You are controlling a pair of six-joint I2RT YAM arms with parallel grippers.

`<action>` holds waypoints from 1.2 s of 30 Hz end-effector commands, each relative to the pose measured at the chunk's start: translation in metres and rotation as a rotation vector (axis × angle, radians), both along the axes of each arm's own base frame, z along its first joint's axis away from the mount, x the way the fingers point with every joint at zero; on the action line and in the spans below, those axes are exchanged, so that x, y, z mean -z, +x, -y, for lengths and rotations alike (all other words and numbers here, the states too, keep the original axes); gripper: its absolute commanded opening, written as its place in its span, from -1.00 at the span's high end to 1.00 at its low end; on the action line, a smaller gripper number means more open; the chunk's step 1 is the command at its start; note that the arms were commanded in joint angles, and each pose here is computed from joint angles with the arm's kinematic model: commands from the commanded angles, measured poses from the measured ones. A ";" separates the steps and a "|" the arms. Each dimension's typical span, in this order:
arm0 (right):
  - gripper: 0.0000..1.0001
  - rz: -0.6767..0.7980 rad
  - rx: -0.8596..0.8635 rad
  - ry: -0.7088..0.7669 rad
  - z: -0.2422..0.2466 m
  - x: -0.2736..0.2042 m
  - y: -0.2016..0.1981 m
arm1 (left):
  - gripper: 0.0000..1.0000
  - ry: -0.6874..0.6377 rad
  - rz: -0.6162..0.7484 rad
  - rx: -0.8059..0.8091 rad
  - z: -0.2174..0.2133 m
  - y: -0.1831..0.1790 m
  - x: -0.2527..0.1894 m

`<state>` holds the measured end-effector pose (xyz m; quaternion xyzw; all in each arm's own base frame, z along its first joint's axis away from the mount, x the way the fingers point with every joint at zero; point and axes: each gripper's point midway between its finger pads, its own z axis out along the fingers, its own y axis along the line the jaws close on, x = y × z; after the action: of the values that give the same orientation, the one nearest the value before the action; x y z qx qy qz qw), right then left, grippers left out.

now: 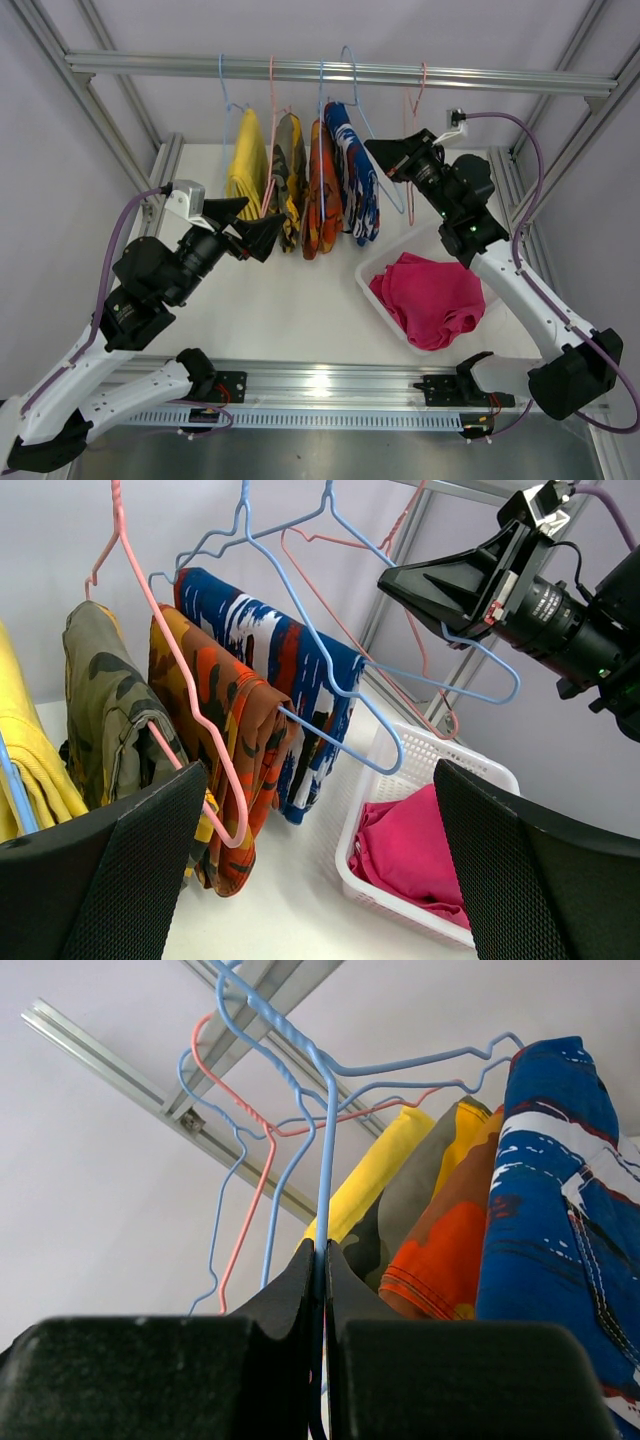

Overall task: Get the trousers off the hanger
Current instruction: Pick up the hanger from the clothesline.

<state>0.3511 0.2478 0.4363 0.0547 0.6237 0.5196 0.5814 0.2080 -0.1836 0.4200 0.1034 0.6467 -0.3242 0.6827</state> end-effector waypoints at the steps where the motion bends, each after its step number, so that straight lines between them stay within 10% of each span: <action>1: 1.00 0.415 0.013 0.222 0.034 -0.135 -0.065 | -0.99 -0.005 0.033 0.012 0.000 -0.001 -0.008; 36: 1.00 0.477 0.104 0.097 0.101 -0.163 -0.176 | -0.99 0.111 0.020 0.147 0.043 -0.006 0.015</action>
<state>0.2269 0.1822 0.5192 0.0048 0.5662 0.5023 0.6535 0.2073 -0.2143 0.4016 0.1622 0.6597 -0.3328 0.6541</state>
